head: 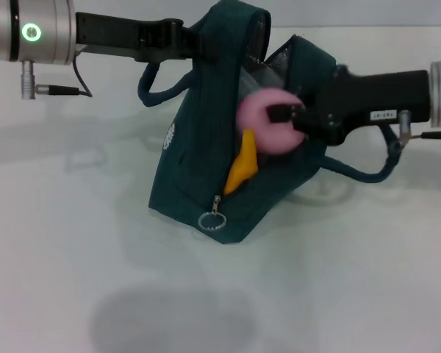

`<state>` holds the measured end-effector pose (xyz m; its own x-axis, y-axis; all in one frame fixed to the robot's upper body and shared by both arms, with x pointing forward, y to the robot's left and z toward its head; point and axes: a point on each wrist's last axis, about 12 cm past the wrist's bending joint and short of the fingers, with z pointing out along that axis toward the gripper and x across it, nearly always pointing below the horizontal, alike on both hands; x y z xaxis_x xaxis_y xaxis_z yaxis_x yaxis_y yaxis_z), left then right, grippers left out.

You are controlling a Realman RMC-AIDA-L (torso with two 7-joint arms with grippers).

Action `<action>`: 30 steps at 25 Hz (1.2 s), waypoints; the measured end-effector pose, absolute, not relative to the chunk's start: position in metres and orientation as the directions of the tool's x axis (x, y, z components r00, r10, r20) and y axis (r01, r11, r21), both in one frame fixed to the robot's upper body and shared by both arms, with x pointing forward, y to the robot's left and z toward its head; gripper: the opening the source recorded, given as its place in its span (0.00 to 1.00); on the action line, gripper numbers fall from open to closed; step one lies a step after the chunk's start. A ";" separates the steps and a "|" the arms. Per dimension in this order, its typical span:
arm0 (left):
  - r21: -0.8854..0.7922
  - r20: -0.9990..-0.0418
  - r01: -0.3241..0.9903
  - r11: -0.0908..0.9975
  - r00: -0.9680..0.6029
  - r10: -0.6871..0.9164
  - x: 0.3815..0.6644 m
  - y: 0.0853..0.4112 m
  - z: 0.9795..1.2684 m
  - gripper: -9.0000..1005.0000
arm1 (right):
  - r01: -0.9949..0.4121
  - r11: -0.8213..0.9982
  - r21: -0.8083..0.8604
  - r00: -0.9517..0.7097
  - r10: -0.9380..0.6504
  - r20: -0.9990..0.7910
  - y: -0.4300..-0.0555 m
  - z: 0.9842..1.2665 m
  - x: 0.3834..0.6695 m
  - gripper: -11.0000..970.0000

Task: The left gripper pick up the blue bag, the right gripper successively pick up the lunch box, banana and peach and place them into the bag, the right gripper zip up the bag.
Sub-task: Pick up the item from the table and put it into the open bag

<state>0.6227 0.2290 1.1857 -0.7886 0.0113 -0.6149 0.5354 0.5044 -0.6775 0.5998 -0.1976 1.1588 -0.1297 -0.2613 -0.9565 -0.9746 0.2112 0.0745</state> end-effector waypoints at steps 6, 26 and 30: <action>-0.678 -0.614 0.534 0.505 -0.789 0.011 0.623 0.229 1.186 0.06 | -0.964 0.212 0.160 -0.231 -0.369 -0.900 -0.185 1.155 0.604 0.06; -0.680 -0.615 0.541 0.495 -0.789 0.017 0.621 0.225 1.184 0.06 | -0.963 0.234 0.132 -0.201 -0.302 -0.932 -0.156 1.171 0.617 0.43; -0.680 -0.615 0.542 0.494 -0.788 0.018 0.621 0.225 1.184 0.06 | -0.967 0.225 0.119 -0.190 -0.328 -0.925 -0.145 1.167 0.616 0.54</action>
